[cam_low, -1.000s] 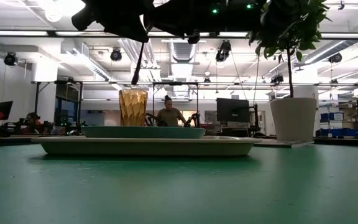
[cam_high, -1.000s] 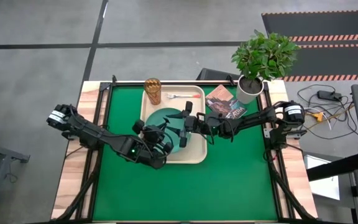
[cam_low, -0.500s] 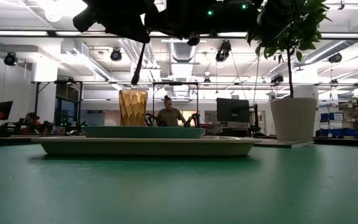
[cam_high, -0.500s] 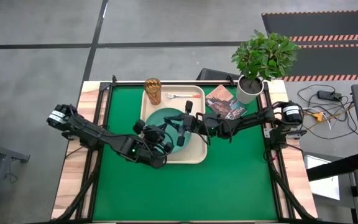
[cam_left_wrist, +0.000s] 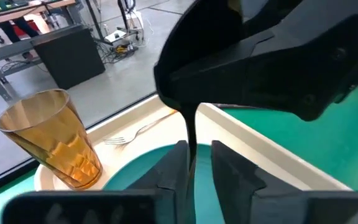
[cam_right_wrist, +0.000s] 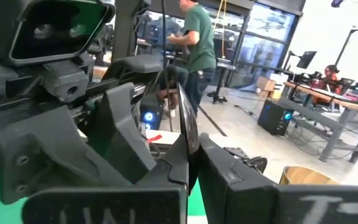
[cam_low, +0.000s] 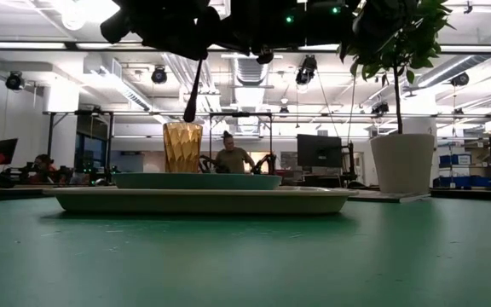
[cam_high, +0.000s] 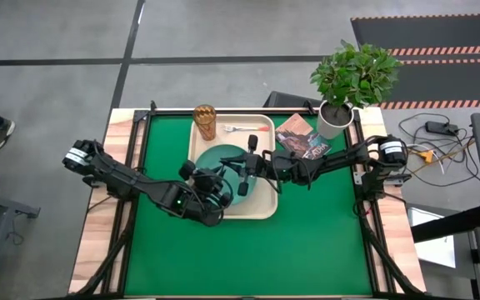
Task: Pick and place plate/cup/fork/spoon on tray
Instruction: Put the black spoon on the white tray to the top right of the green plate
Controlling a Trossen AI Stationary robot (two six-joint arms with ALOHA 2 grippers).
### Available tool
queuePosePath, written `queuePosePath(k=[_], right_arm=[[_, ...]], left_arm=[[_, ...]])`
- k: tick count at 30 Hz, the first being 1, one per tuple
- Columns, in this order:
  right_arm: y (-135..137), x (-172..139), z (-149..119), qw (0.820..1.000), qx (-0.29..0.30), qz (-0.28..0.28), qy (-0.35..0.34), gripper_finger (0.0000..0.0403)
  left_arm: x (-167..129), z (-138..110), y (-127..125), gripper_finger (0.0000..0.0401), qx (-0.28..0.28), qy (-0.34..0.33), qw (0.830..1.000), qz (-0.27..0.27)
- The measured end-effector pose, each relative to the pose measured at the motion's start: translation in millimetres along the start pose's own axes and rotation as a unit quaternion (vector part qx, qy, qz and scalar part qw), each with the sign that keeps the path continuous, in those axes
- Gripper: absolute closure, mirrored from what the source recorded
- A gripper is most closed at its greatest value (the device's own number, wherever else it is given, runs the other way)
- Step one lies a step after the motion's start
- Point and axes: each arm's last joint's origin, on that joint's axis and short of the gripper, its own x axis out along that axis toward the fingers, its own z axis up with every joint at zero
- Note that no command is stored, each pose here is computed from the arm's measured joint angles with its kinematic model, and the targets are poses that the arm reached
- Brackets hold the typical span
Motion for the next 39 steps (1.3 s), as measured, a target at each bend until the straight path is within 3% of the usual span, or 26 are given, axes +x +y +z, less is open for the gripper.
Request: queuePosePath(k=[8, 12, 16, 20, 24, 27, 29, 35, 39], right_arm=[[-2.3, -6.0, 6.0, 0.999, -0.018, 0.011, 0.036, 0.0394], [-6.7, -9.7, 20.3, 0.995, -0.034, 0.033, 0.092, 0.0394], [-8.5, -12.7, 33.9, 0.971, -0.063, 0.121, 0.194, 0.0394], [-10.9, -16.1, 45.3, 0.944, -0.076, 0.155, 0.282, 0.0394], [-12.2, -20.5, 47.2, 0.927, -0.093, 0.171, 0.32, 0.0394], [-11.9, -23.8, 48.6, 0.925, -0.087, 0.188, 0.319, 0.0394], [-11.4, -25.0, 49.8, 0.925, -0.079, 0.203, 0.312, 0.0394], [-5.4, -26.0, 46.2, 0.923, -0.075, 0.212, 0.313, 0.0394], [-3.4, -24.8, 48.2, 0.927, -0.07, 0.215, 0.3, 0.0394]], left_arm=[[-4.4, 4.1, 2.4, 0.0288, 0.049, 0.035, 0.997, -0.046], [-12.1, 10.9, 7.0, 0.0277, 0.077, 0.046, 0.993, -0.08], [-23.1, 19.9, 14.7, 0.0276, 0.097, 0.051, 0.986, -0.124], [-31.6, 19.7, 21.7, 0.0276, 0.107, 0.044, 0.982, -0.147], [-40.6, 18.1, 18.9, 0.0276, 0.107, 0.03, 0.96, -0.258], [-43.6, 16.8, 14.0, 0.0276, 0.095, -0.026, 0.929, -0.356], [-43.4, 14.8, 14.6, 0.0276, 0.082, -0.09, 0.916, -0.382], [-31.9, -10.8, 28.3, 0.0276, 0.049, -0.233, 0.903, -0.359], [-19.0, -30.2, 35.7, 0.0276, 0.025, -0.262, 0.901, -0.346]])
